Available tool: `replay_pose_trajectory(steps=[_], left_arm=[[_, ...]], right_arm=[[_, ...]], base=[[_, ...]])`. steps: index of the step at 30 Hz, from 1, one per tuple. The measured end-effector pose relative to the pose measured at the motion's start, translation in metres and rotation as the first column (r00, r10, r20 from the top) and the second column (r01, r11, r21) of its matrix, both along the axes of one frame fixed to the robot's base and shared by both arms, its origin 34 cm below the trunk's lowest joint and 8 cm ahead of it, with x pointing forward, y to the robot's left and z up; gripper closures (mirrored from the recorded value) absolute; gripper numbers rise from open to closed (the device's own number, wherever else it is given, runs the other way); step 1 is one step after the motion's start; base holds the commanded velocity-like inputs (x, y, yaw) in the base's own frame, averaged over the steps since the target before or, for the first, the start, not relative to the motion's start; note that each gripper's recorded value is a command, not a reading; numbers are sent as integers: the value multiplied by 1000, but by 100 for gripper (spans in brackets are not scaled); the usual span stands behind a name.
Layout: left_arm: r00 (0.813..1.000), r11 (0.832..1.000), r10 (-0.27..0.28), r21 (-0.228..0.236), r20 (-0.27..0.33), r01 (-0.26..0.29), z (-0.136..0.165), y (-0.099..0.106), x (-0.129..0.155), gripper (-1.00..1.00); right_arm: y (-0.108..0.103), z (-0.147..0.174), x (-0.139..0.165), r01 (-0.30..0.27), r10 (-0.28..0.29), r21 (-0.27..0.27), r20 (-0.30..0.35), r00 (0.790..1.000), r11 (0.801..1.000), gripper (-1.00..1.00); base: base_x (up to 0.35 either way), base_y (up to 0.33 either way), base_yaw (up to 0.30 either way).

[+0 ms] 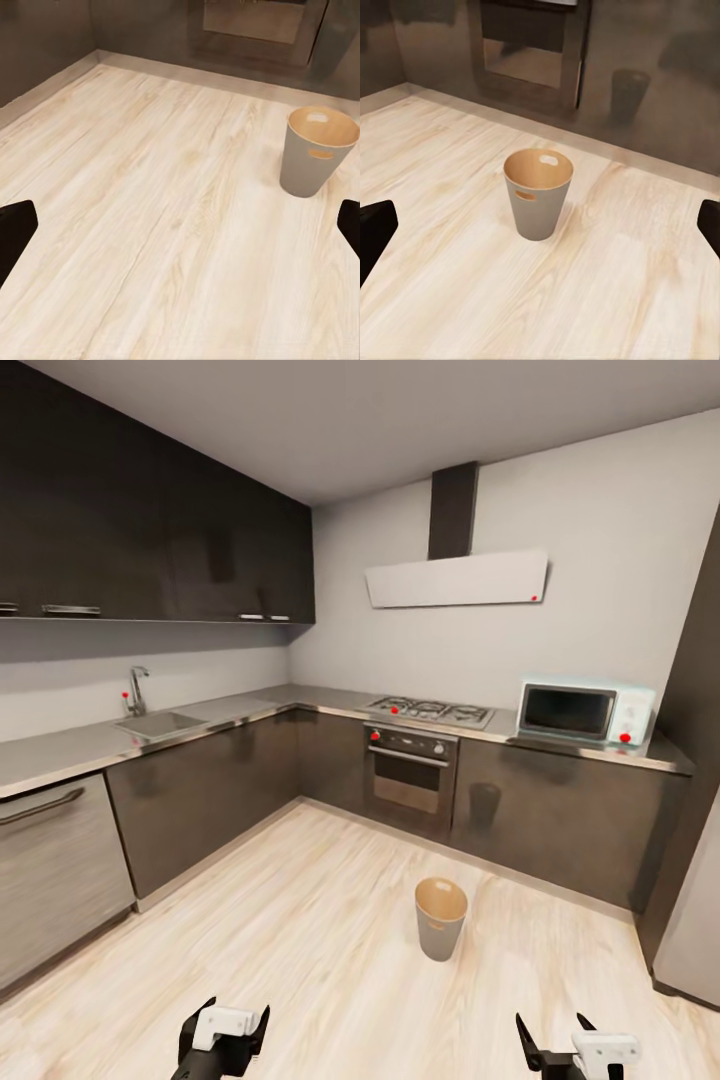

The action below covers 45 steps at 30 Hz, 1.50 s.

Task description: Put the three can of soda from the living room inside the tash can in the kitchen.

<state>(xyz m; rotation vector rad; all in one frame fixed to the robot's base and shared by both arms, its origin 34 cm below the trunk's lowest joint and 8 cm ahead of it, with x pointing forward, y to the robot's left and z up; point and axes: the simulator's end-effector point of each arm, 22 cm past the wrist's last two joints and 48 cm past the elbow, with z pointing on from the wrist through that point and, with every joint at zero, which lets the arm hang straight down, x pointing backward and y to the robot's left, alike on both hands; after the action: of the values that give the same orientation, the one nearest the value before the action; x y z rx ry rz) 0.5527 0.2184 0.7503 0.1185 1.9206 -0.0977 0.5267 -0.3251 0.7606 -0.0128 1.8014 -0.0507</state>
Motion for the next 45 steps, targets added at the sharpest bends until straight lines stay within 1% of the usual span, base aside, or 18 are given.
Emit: replay_pose_trajectory(steps=[16, 32, 45], left_arm=[[1000, 1000, 0, 0, 3, 0, 1, 0, 0, -100], [1000, 1000, 1, 0, 1, -1, 0, 1, 0, -100], [1000, 1000, 1, -1, 1, -1, 1, 0, 0, -100]], right_arm=[[0, -1, 0, 0, 0, 1, -1, 1000, 1000, -100], [0, -1, 0, 1, -1, 5, -1, 1000, 1000, -100], [1, -1, 0, -2, 2, 0, -3, 1000, 1000, -100]], base=[[308, -2, -4], [309, 0, -190], [312, 0, -28]])
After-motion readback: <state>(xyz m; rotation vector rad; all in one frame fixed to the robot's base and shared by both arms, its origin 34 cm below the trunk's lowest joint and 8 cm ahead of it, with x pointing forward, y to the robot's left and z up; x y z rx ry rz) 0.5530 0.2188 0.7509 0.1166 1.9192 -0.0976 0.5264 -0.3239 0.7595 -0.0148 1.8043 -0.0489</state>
